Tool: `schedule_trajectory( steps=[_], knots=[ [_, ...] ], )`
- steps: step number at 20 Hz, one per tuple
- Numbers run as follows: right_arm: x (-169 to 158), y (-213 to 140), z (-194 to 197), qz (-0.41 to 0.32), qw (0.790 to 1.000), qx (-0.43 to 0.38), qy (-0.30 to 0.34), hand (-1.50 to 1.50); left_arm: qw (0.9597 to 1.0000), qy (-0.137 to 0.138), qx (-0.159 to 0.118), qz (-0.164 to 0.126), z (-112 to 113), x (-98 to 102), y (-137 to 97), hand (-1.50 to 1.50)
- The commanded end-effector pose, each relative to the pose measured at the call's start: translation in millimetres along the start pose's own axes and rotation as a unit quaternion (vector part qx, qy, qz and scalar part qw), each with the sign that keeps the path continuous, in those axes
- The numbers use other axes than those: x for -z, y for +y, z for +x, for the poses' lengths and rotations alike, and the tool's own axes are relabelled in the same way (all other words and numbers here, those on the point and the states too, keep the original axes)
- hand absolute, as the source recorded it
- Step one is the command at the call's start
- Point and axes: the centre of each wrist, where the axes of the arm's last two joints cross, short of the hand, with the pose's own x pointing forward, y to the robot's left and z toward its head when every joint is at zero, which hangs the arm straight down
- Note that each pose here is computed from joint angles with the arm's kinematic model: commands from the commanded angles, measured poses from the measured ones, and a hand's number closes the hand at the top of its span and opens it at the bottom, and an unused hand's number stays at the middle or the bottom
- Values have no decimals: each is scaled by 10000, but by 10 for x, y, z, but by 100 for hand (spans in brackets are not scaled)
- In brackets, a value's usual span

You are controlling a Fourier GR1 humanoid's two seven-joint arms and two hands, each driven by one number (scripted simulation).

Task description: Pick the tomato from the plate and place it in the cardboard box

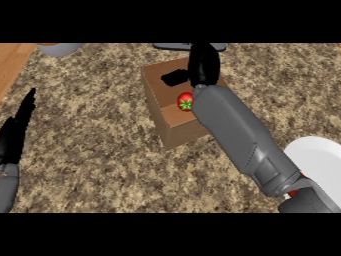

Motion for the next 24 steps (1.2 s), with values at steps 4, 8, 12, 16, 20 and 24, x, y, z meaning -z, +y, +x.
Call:
schedule_trajectory(
  steps=[4,8,12,16,20,24],
  knots=[
    [33,-97,27,-894,9902,1029,-297,-150,9997,166,2,162,-37,-54,91,0],
    [-70,-124,-245,-938,9836,1482,-425,-150,9997,223,-32,128,-197,-139,73,0],
    [46,-585,-406,-938,9792,1762,-371,-150,9992,349,-20,187,-116,-148,28,0],
    [-168,-811,-825,-1107,9798,1661,-125,-150,9989,435,-27,195,-244,-120,141,0],
    [-303,-1455,-1105,-1161,9801,1608,-129,-150,9987,399,-49,306,-232,-218,226,0],
    [-716,-1795,-1411,-1062,9845,1396,-78,-150,9986,381,-22,365,-287,-295,123,0]
  ],
)
